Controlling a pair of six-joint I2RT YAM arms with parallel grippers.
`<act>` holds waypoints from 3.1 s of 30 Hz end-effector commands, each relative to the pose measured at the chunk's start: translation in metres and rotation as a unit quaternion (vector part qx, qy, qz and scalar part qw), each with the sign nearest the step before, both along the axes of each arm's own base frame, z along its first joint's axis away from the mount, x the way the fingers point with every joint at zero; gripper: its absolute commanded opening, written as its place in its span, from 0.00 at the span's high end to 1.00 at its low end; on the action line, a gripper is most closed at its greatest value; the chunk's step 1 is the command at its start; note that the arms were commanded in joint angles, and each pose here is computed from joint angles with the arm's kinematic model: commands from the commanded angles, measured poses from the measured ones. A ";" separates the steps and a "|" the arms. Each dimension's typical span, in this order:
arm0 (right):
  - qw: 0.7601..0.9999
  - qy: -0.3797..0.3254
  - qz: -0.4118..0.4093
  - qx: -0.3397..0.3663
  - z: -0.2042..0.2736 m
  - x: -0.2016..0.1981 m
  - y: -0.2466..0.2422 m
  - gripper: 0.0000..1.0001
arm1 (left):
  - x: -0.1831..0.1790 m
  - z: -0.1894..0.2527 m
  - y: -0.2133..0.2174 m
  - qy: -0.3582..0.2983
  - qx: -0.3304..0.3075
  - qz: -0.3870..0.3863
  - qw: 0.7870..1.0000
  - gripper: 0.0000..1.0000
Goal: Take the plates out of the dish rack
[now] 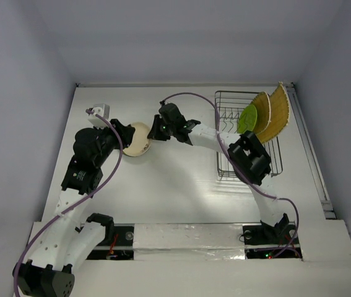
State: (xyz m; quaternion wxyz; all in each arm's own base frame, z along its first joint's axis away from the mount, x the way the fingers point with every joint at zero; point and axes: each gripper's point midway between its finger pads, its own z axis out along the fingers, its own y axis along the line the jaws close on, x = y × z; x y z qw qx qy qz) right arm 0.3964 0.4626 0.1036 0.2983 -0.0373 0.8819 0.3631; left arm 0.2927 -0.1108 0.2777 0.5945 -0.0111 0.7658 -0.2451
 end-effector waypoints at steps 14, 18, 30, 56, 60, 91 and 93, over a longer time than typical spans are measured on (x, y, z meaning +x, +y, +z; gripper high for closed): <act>0.992 -0.095 -0.077 -0.021 0.071 0.023 -0.035 0.36 | 0.001 0.013 -0.001 -0.024 -0.009 -0.003 1.000 0.73; 0.977 -0.152 -0.133 -0.061 0.107 0.018 -0.084 0.66 | 0.001 0.014 -0.001 -0.025 -0.009 -0.003 1.000 0.73; 0.886 -0.185 -0.341 -0.252 0.152 0.000 -0.346 1.00 | 0.000 0.014 -0.001 -0.024 -0.011 -0.003 1.000 1.00; 0.830 -0.098 -0.394 -0.382 0.078 0.049 -0.455 0.66 | -0.001 0.013 -0.002 -0.025 -0.010 -0.006 1.000 0.74; 0.820 -0.092 -0.402 -0.397 0.073 0.052 -0.464 0.70 | -0.001 0.013 -0.002 -0.025 -0.010 -0.006 1.000 0.74; 0.837 -0.223 -0.394 -0.308 0.227 0.005 -0.431 1.00 | -0.002 0.016 -0.003 -0.028 -0.013 -0.011 0.999 0.74; 0.869 -0.243 -0.349 -0.253 0.231 0.008 -0.392 1.00 | -0.001 0.015 -0.001 -0.027 -0.012 -0.006 1.000 0.73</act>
